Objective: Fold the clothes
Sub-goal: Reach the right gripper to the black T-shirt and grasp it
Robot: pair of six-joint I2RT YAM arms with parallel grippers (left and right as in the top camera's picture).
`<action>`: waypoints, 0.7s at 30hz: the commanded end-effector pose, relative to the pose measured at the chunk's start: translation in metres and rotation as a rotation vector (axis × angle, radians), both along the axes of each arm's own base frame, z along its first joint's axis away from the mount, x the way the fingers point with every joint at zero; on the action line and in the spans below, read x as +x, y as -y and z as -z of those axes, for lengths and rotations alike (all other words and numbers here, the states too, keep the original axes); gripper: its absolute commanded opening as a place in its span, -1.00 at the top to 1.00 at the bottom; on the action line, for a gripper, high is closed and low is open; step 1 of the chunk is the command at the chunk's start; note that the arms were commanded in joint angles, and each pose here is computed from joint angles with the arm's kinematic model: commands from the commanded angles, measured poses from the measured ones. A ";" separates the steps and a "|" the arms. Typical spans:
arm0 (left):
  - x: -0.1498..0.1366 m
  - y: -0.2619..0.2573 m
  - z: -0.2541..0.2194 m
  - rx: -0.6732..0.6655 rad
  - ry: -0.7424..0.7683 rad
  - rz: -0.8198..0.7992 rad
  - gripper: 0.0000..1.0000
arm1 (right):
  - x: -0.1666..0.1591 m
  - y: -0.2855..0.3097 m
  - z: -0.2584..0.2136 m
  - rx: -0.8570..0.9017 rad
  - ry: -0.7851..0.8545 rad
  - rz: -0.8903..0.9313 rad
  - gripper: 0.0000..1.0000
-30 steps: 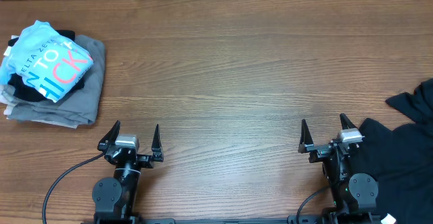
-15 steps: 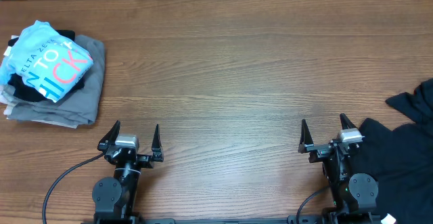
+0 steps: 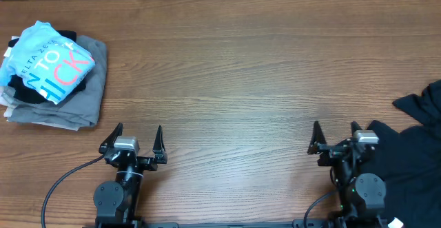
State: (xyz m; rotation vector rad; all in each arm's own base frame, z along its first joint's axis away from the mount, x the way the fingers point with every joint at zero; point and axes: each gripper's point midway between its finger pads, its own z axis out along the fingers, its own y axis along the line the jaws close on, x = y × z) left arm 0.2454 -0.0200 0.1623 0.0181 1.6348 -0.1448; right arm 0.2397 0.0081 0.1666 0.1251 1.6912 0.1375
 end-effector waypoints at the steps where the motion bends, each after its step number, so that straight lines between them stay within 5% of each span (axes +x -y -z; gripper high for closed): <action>1: -0.005 0.001 -0.032 -0.061 0.050 0.003 -0.99 | -0.008 0.016 -0.050 0.046 0.073 0.094 -1.00; 9: 0.001 0.001 -0.062 -0.057 -0.080 -0.001 -1.00 | -0.005 0.019 -0.074 0.024 -0.132 0.117 -1.00; 21: 0.044 0.008 -0.046 -0.053 -0.507 0.018 -1.00 | 0.047 -0.022 -0.024 0.071 -0.599 -0.061 -1.00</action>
